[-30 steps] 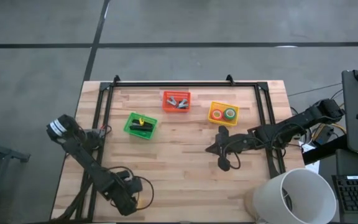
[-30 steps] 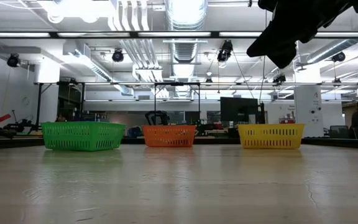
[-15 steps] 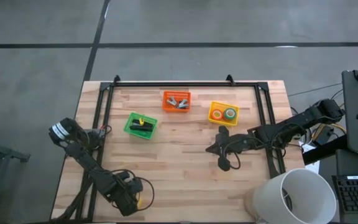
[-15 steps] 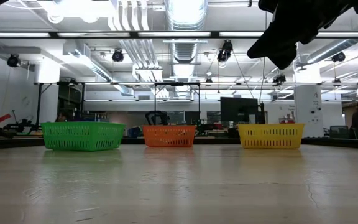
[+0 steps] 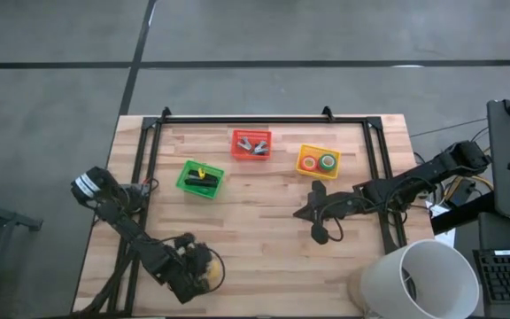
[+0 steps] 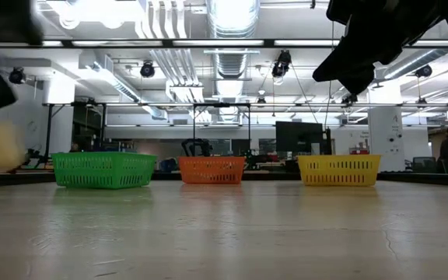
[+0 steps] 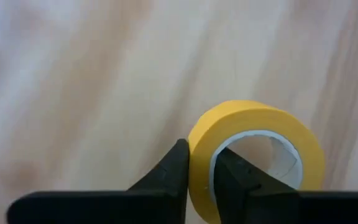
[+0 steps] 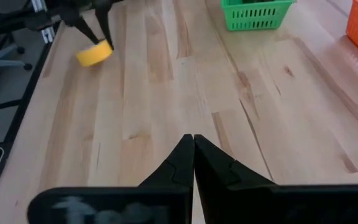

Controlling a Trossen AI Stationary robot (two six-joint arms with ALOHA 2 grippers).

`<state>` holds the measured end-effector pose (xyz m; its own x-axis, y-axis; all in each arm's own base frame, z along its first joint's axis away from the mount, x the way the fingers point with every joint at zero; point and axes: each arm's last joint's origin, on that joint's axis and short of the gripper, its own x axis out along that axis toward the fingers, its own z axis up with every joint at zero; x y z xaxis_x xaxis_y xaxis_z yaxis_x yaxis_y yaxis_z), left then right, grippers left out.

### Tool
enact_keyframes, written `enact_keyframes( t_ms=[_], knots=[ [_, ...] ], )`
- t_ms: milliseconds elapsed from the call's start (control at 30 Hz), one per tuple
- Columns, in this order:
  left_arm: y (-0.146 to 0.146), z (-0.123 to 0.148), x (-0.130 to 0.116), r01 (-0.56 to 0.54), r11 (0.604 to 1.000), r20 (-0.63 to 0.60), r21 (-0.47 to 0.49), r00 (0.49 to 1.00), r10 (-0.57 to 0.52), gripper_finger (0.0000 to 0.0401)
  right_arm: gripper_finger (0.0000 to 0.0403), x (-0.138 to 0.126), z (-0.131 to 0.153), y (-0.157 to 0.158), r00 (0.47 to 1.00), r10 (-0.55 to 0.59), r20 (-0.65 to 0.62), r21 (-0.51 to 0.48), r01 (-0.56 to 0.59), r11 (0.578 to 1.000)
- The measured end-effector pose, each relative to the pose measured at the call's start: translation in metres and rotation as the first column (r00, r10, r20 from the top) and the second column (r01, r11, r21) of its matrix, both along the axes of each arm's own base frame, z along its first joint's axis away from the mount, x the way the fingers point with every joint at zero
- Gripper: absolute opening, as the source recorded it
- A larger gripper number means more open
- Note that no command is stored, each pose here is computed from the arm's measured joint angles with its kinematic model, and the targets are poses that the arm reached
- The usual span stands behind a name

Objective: Pick and place Stapler, Stapler remover, tape
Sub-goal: Put the yellow tape into the yellow basket

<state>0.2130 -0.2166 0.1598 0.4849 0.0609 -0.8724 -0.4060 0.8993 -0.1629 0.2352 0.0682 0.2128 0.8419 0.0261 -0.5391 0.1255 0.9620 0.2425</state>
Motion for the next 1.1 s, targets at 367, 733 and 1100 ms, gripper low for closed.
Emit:
enact_keyframes(
  t_ms=[367, 733, 1100],
  knots=[
    [0.015, 0.026, 0.040, -0.244, 0.943, 0.492, 0.225, 0.864, 0.106, 0.0052, 0.0009, -0.001, -0.005, 0.005, 0.984, 0.157, 0.085, -0.016, -0.156, 0.988],
    [0.039, 0.043, 0.071, -0.447, 0.861, 0.667, 0.241, 0.721, 0.188, 0.0069, 0.0011, -0.008, -0.003, 0.021, 0.840, 0.421, 0.342, -0.079, -0.421, 0.904],
    [0.063, 0.074, 0.108, -0.373, 0.892, 0.751, 0.255, 0.658, 0.060, 0.0056, 0.0135, 0.010, -0.015, 0.026, 0.837, 0.355, 0.417, -0.077, -0.357, 0.931]
  ],
)
